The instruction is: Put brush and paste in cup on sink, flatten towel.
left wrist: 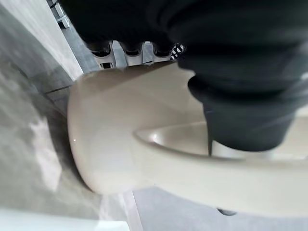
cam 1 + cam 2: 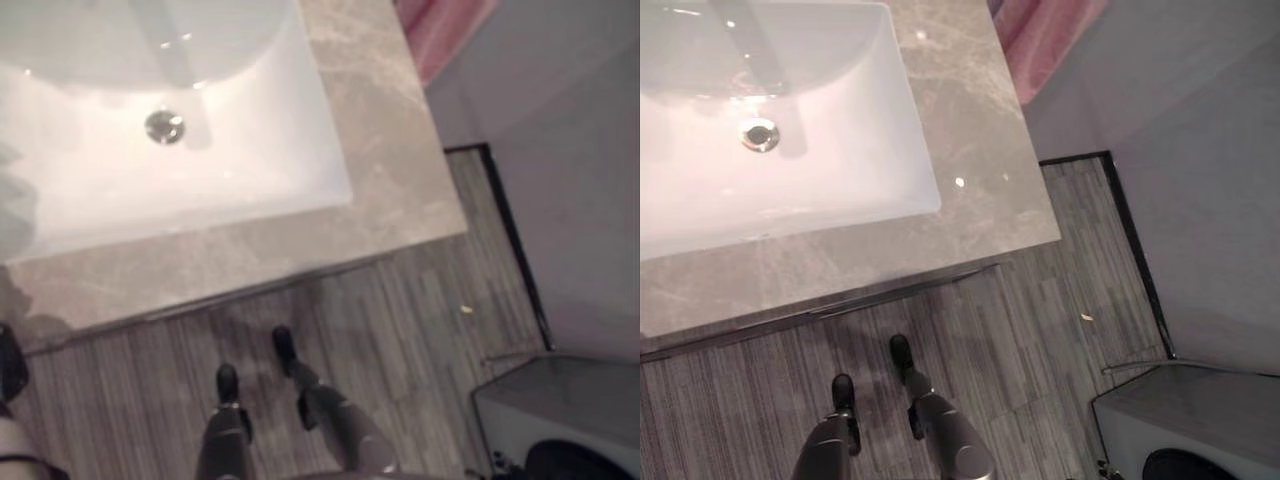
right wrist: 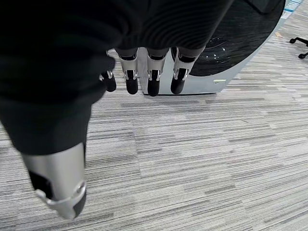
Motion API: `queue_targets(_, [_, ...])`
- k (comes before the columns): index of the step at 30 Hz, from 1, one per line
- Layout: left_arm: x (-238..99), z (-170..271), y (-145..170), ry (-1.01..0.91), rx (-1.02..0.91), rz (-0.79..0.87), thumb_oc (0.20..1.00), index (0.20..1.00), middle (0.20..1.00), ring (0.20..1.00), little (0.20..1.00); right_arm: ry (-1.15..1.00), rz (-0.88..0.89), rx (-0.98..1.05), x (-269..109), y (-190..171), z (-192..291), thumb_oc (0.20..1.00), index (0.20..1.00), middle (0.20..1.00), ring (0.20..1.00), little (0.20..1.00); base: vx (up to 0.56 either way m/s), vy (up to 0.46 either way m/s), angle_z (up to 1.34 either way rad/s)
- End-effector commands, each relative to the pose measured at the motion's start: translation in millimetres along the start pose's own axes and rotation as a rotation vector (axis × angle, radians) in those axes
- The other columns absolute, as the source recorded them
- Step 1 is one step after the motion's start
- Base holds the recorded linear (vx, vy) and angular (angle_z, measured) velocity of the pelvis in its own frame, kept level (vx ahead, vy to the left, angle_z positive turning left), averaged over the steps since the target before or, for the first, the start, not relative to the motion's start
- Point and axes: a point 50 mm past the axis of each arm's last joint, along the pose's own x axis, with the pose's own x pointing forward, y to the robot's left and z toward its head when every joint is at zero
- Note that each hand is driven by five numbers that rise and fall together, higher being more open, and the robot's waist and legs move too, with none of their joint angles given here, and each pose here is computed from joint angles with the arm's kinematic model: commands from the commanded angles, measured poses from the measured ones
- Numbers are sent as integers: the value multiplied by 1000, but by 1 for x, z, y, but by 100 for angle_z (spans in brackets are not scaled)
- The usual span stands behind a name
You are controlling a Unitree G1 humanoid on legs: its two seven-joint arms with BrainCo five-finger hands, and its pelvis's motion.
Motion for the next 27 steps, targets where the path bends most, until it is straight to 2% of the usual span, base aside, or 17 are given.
queue_targets(1, [-45, -89, 11, 243, 311, -107, 1000, 1000, 1000, 1000, 1000, 74, -34, -34, -8, -13, -22, 1000, 1000, 1000, 1000, 1000, -13, -31, 3])
queue_targets(12, [-53, -97, 10, 276, 321, -148, 1000, 1000, 1000, 1000, 1000, 136, -14, -17, -14, -5, -40, 1000, 1000, 1000, 1000, 1000, 9, -66, 10])
queue_targets(13, [-56, -100, 10, 290, 318, -164, 432, 432, 432, 432, 432, 147, -13, -13, -15, -4, -42, 1000, 1000, 1000, 1000, 1000, 37, -52, 14])
queue_targets(14, [-58, -104, 13, 303, 325, -171, 200, 200, 200, 200, 200, 150, -7, -12, -16, -3, -44, 1000, 1000, 1000, 1000, 1000, 37, -53, 9])
queue_targets(17, [-66, -115, 17, 325, 379, -217, 200, 200, 200, 200, 200, 169, -6, -16, -19, -6, -50, 1000, 1000, 1000, 1000, 1000, 15, -27, 5])
queue_targets(21, [-74, -137, 44, 402, 496, -226, 200, 200, 200, 200, 200, 205, -28, -12, -25, -17, -61, 1000, 1000, 1000, 1000, 1000, 9, -3, -4])
queue_targets(27, [-87, -155, 61, 496, 483, -213, 200, 200, 200, 200, 200, 289, -11, -46, -30, -13, -76, 1000, 1000, 1000, 1000, 1000, -11, 32, -26])
